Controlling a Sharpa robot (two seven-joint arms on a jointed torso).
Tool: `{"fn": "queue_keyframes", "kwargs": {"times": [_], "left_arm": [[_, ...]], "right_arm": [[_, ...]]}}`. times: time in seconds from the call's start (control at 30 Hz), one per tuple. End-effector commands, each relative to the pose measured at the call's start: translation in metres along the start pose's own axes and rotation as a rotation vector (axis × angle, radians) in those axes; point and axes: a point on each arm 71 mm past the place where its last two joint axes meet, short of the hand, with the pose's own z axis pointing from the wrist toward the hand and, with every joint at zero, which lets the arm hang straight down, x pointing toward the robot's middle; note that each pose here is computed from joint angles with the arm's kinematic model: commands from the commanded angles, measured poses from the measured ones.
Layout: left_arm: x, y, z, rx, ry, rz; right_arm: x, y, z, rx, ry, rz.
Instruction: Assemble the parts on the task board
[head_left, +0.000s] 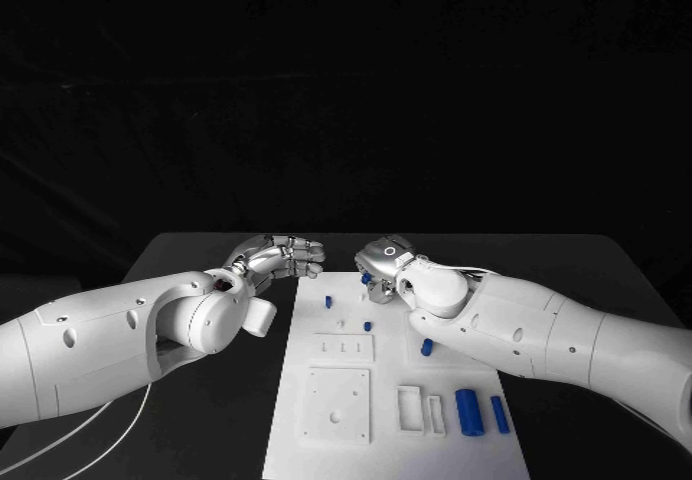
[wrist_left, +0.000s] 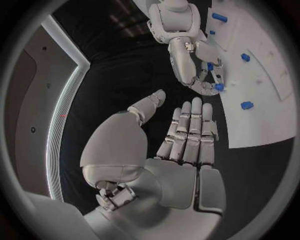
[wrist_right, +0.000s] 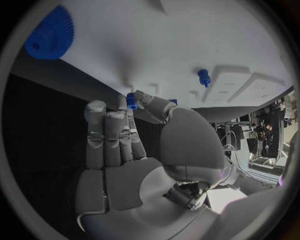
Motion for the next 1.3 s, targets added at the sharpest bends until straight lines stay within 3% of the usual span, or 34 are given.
{"fn": "queue_keyframes", "kwargs": {"times": [0.03, 0.93, 1.1, 1.3], "left_arm": [[0.0015, -0.0022, 0.0002, 0.010, 0.006, 0.004], [-0.0007, -0.0023, 0.0007, 0.011, 0.000, 0.005], [-0.0028, -0.0023, 0.0006, 0.012, -0.008, 0.007], [-0.0048, -0.0023, 0.0013, 0.013, -0.015, 0.008]], "right_arm": [[0.003, 0.001, 0.000, -0.009, 0.019, 0.001], [-0.001, -0.006, -0.003, 0.004, -0.055, 0.061], [-0.005, -0.011, -0.011, -0.005, -0.100, 0.120], [-0.021, -0.027, -0.020, 0.003, -0.149, 0.251]]}}
